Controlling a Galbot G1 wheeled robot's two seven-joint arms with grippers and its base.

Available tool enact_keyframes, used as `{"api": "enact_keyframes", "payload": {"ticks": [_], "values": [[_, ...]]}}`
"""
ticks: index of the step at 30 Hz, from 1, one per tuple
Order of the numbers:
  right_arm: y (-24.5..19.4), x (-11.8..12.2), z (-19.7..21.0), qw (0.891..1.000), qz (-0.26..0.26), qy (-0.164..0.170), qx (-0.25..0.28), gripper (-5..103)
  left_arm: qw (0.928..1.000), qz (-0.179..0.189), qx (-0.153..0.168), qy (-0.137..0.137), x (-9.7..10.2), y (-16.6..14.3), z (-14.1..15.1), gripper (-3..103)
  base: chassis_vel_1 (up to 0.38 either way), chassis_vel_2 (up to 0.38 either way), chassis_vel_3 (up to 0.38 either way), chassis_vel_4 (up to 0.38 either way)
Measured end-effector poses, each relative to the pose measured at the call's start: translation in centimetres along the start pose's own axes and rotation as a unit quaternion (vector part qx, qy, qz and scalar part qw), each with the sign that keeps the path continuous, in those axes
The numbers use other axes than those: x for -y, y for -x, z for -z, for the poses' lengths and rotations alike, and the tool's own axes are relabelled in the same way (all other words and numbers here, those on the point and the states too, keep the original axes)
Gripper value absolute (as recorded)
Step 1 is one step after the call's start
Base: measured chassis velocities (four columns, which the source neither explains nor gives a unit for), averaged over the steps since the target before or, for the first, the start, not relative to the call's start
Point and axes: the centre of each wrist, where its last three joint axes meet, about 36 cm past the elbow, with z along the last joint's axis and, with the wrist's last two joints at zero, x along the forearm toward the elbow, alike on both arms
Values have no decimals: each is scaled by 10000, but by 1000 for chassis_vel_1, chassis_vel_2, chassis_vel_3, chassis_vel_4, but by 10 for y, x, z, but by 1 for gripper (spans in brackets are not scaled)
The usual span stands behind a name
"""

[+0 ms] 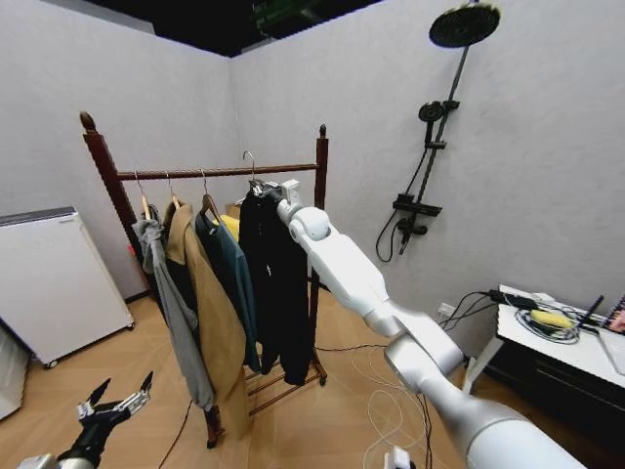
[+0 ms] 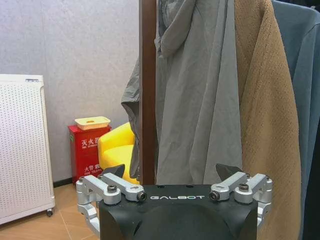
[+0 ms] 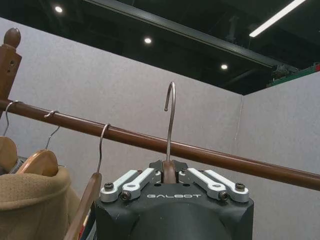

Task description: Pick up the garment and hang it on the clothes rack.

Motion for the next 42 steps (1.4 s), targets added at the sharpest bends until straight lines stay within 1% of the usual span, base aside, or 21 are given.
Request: {"api": "enact_keyframes", "payload": {"ticks": [3,4,5,6,8,9,10,12,16,18,20,22,24,26,28,29,31,32,33,35,42], "values": [[10,2,0,9999,-123,-90,-46,10,10000,0,1,0,0,0,0,100,0,0,0,0],[15,15,-4,9993,-321,-168,-127,10,10000,1,0,0,0,0,0,100,0,0,0,0],[17,23,-7,9987,-429,-187,-196,10,10000,1,0,0,0,0,0,100,0,0,0,0],[17,23,-7,9987,-429,-187,-196,10,10000,1,0,0,0,0,0,100,0,0,0,0],[20,40,-15,9970,-633,-277,-360,10,10000,1,0,0,0,0,0,100,0,0,0,0],[20,40,-15,9970,-633,-277,-360,10,10000,1,0,0,0,0,0,100,0,0,0,0],[21,49,-19,9961,-726,-281,-420,10,10000,1,0,0,0,0,0,100,0,0,0,0],[21,54,-21,9957,-773,-225,-447,10,10000,1,1,0,0,0,0,100,0,0,0,0],[20,58,-22,9956,-812,-174,-443,10,10000,1,1,0,0,0,0,100,0,0,0,0],[20,69,-25,9946,-908,-165,-467,10,10000,1,0,0,0,0,0,100,0,0,0,0],[19,74,-25,9944,-948,-115,-445,10,10000,1,0,0,0,0,0,100,0,0,0,0],[18,68,-21,9957,-870,42,-301,10,10000,1,1,0,0,0,0,100,0,0,0,0],[18,64,-20,9962,-827,76,-249,10,10000,1,1,0,0,0,0,100,0,0,0,0],[16,44,-15,9980,-605,179,-100,10,10000,1,0,0,0,0,0,100,0,0,0,0],[15,39,-13,9983,-550,195,-85,10,10000,0,1,0,0,0,0,100,0,0,0,0],[13,27,-9,9989,-406,218,-30,10,10000,1,0,0,0,0,0,100,0,0,0,0],[12,22,-7,9992,-346,219,-13,10,10000,1,0,0,0,0,0,100,0,0,0,0],[10,12,-4,9995,-229,225,18,10,10000,1,0,0,0,0,0,100,0,0,0,0],[10,12,-4,9995,-229,225,18,10,10000,1,0,0,0,0,0,100,0,0,0,0],[9,2,-2,9997,-97,226,41,10,10000,1,0,1,0,0,0,100,0,0,0,0],[8,-5,-2,9998,-29,212,24,10,10000,1,0,0,0,0,0,100,-49,41,56,-41]]}}
